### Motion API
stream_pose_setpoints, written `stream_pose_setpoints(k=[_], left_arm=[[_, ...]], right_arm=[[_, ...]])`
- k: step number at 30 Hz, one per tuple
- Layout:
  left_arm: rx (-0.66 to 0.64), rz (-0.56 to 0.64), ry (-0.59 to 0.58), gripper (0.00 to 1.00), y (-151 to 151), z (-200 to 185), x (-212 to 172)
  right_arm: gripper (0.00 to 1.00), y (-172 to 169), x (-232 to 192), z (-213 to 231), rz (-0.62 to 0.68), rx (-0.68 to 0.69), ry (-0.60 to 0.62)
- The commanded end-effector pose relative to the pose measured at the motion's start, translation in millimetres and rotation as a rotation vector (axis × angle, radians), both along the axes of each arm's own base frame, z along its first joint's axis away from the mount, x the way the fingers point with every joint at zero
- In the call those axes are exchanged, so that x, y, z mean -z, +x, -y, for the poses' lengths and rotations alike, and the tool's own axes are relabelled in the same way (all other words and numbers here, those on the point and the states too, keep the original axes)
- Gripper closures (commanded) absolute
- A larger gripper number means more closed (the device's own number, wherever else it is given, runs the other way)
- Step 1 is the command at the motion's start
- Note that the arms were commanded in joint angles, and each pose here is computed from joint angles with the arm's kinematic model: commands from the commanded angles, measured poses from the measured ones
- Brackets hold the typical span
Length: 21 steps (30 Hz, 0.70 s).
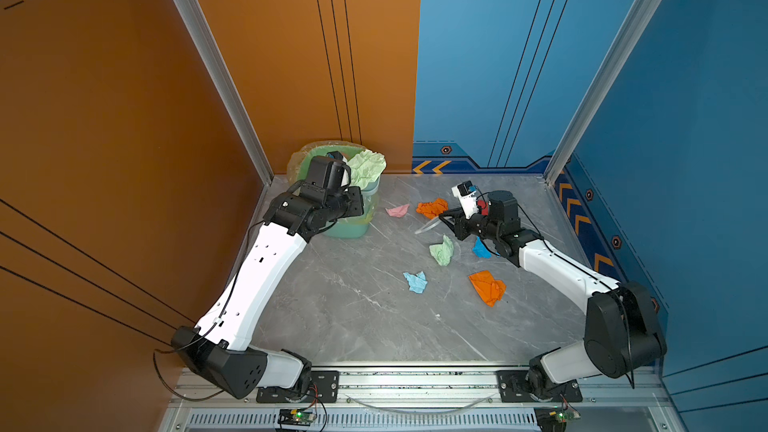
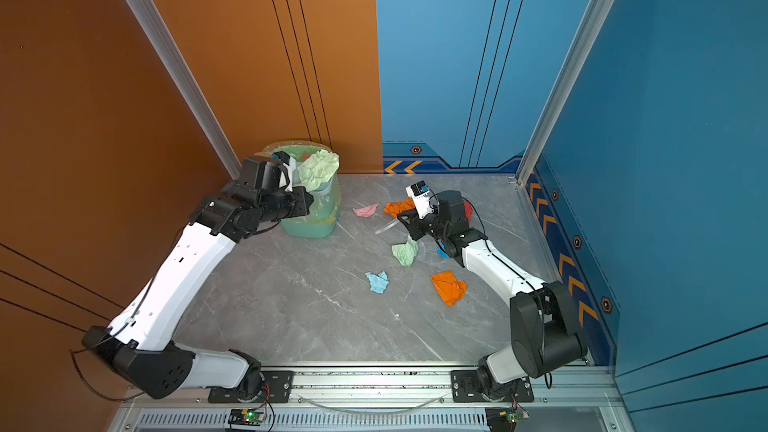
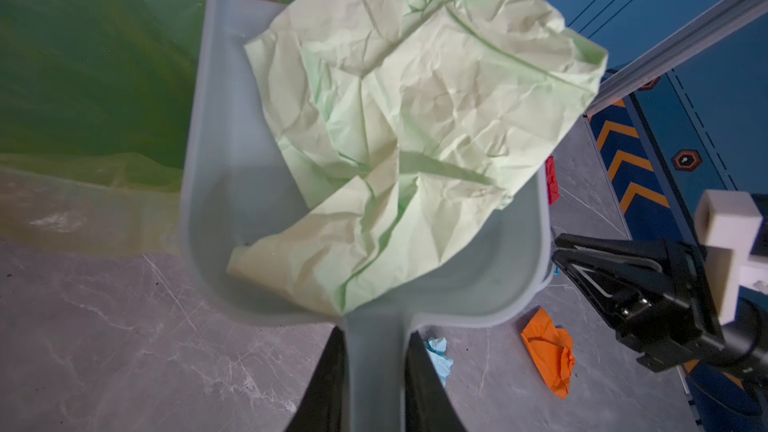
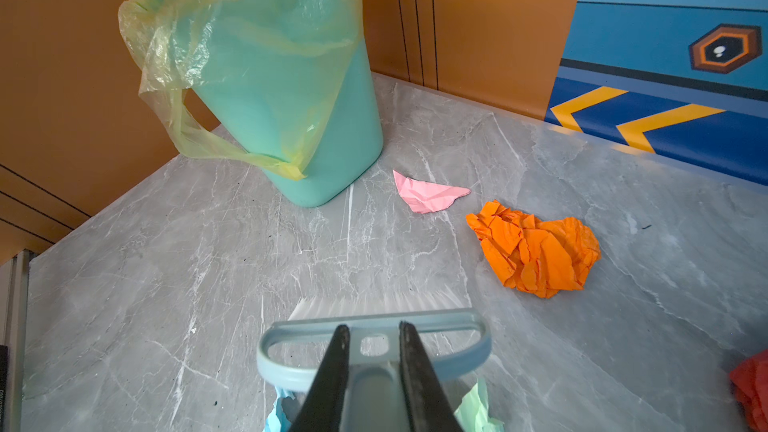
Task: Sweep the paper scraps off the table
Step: 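Raise the dustpan over the green bin with the left gripper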
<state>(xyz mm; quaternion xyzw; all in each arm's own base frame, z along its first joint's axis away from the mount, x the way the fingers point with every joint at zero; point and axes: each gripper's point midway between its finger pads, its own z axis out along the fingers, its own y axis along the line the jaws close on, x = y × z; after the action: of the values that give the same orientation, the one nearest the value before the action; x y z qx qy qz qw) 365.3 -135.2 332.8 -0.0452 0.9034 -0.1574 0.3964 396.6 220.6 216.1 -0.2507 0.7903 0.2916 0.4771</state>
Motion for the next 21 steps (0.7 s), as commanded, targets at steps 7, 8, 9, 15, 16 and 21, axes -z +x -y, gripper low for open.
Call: stream_pose_setpoints(k=[7, 8, 9, 15, 16, 21], left_arm=[[-0.029, -0.016, -0.201, 1.0, 23.2, -13.6, -9.2], [-0.026, -0.017, -0.225, 1.0, 25.6, -13.8, -8.3], [-0.025, -0.02, -0.249, 1.0, 28.6, -13.6, -6.9], [-0.024, -0.027, -0.35, 1.0, 42.3, -16.6, -7.2], [-0.023, -0.029, -0.361, 1.0, 44.0, -17.2, -7.6], [-0.016, -0.046, -0.461, 1.0, 58.9, -20.3, -5.9]], right_arm=[[1.0, 0.1, -9.8, -0.4, 0.015, 0.006, 0.036], [1.0, 0.6, -9.1, -1.1, 0.016, 0.005, 0.036], [1.0, 1.5, -9.4, -1.1, 0.018, 0.007, 0.036], [1.0, 1.2, -9.8, -3.2, 0.023, 0.001, 0.039], [1.0, 1.5, -9.8, -3.1, 0.024, 0.001, 0.039], [1.0, 1.6, -10.1, -3.5, 0.026, 0.002, 0.037]])
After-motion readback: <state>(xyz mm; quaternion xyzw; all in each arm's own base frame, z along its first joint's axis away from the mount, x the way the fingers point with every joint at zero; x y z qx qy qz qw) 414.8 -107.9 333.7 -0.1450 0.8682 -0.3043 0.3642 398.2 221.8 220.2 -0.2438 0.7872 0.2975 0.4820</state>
